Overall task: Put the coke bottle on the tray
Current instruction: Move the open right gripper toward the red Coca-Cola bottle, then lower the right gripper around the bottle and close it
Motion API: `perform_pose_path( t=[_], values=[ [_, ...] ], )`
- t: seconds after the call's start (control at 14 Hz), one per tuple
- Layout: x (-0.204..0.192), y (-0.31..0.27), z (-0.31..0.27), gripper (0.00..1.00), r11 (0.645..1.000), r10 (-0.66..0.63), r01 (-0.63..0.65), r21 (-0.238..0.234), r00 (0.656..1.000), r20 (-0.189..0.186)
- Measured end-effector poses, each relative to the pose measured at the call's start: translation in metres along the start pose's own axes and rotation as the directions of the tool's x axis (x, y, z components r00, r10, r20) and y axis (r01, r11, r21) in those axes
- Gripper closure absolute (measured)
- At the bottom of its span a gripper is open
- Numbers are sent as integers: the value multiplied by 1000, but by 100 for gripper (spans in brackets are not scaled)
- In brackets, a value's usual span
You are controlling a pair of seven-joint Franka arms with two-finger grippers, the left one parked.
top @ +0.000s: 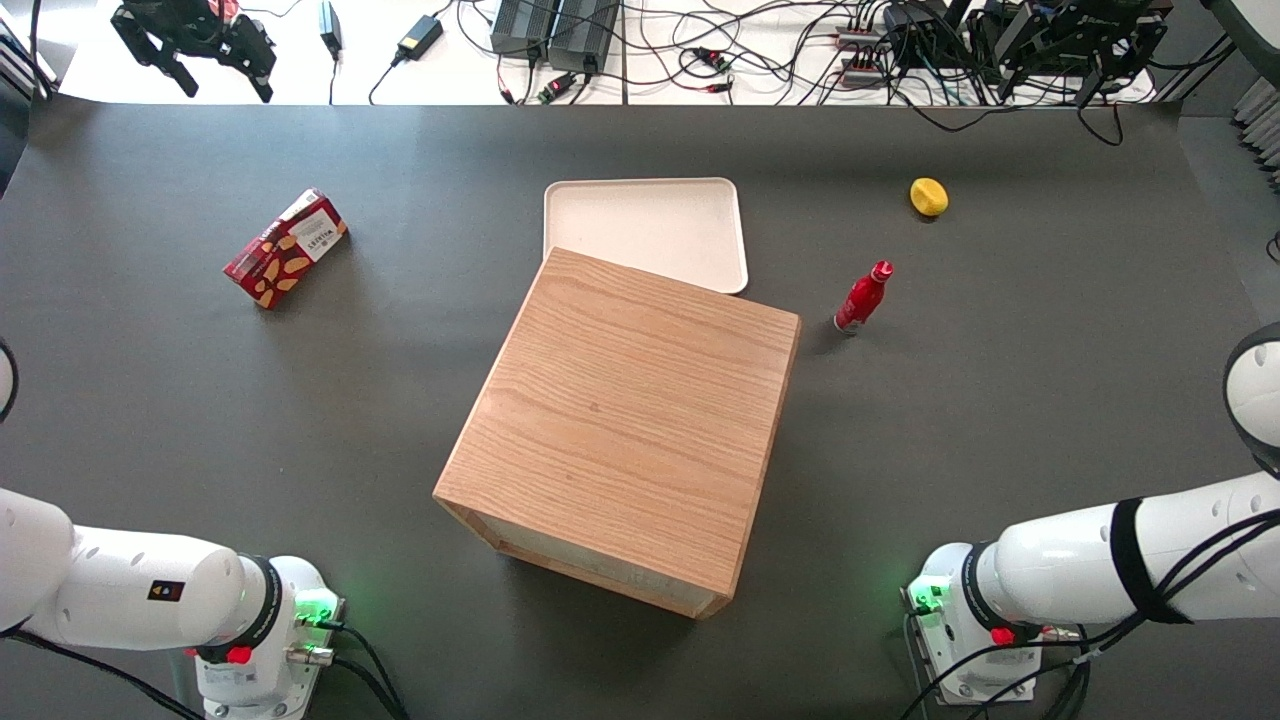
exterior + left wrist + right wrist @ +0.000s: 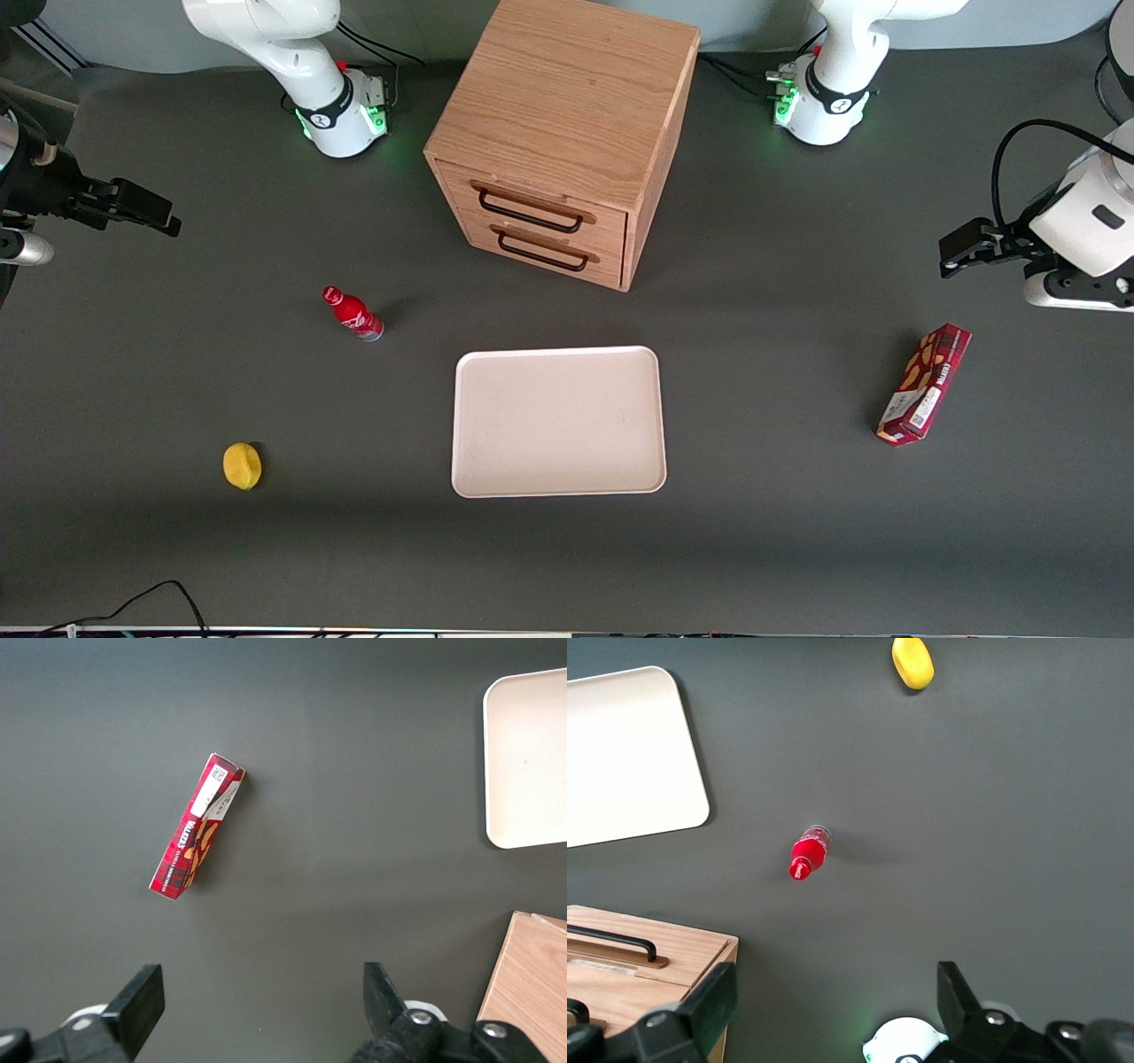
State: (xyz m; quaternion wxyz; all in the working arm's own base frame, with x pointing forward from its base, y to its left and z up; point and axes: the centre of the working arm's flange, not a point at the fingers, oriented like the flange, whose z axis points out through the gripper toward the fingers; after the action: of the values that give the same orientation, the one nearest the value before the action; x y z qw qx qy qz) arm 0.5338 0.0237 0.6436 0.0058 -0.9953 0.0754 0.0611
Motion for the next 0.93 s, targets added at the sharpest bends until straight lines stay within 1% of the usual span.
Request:
perform_pose_path(
  t=[0.29,0.36,0.5,0.57,0.64,0.71,0.79,0.93],
  values=[
    [9,-1,11,0,1000,1,-1,-5,1000,29],
    [10,-1,16,0,1000,1,0,-9,999,49],
    [12,-4,34,0,1000,-3,5,-19,994,111],
    [14,-7,48,0,1000,-7,10,-19,991,133],
    [18,-13,66,0,1000,-11,13,-16,989,147],
    [22,-21,86,0,1000,-11,13,-10,989,147],
    [25,-32,110,0,1000,-6,7,-5,991,136],
    [29,-59,166,0,1000,15,-15,-2,995,96]
  ],
)
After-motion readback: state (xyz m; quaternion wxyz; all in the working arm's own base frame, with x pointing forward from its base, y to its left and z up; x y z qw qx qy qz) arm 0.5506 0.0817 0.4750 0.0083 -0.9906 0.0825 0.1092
